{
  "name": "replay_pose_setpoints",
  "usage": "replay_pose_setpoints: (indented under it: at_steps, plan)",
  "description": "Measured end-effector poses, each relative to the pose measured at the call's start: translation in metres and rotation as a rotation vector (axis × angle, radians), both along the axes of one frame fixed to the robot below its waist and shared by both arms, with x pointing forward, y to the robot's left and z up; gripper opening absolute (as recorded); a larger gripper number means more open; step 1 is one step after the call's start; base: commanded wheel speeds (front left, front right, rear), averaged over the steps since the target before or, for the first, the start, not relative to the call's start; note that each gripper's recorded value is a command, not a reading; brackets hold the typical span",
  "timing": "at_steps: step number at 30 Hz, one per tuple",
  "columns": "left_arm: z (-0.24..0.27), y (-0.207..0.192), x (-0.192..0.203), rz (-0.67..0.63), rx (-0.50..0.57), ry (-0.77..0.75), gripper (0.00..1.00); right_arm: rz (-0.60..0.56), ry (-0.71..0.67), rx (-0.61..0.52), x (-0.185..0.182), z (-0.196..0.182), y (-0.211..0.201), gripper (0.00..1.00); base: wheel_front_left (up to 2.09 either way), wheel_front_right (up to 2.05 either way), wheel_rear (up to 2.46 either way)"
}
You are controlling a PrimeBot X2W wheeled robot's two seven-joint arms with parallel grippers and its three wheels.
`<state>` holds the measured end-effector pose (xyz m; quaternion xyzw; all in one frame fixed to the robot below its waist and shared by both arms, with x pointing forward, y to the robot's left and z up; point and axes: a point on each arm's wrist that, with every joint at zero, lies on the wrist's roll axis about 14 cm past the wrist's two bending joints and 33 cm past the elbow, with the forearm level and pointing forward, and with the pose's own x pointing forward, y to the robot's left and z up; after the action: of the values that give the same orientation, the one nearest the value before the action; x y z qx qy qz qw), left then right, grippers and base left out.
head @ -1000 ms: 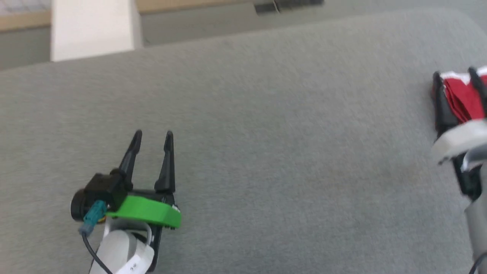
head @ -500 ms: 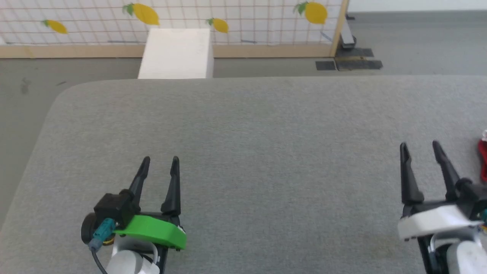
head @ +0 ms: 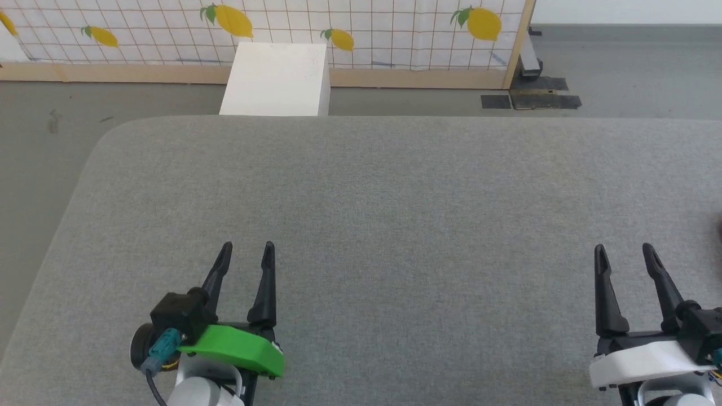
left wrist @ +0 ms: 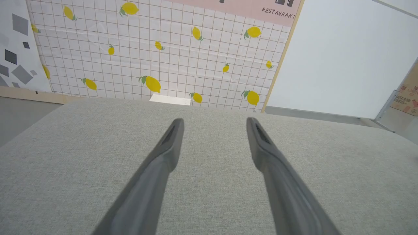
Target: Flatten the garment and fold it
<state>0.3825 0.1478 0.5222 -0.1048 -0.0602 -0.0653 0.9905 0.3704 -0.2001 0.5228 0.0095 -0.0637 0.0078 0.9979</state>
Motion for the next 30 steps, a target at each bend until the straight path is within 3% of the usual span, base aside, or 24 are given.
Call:
replay_pose_setpoints:
  at_steps: [28,29,30]
  plan:
    - [-0.0006,-0.0041,0.0012,-0.003,-0.024,0.006,1.0,-0.01,0.002,0.032,-0.0041,-0.0027,-0.0028,1.0,0.0,0.0,0.0]
    - [-0.0007,-0.0041,0.001,-0.003,-0.024,0.006,0.0,-0.01,0.002,0.032,-0.0042,-0.0026,-0.0028,0.0,0.0,0.0,0.0]
    - [-0.0008,-0.0041,0.0011,-0.004,-0.023,0.007,0.0,-0.011,0.002,0.031,-0.0042,-0.0026,-0.003,0.0,0.0,0.0,0.0]
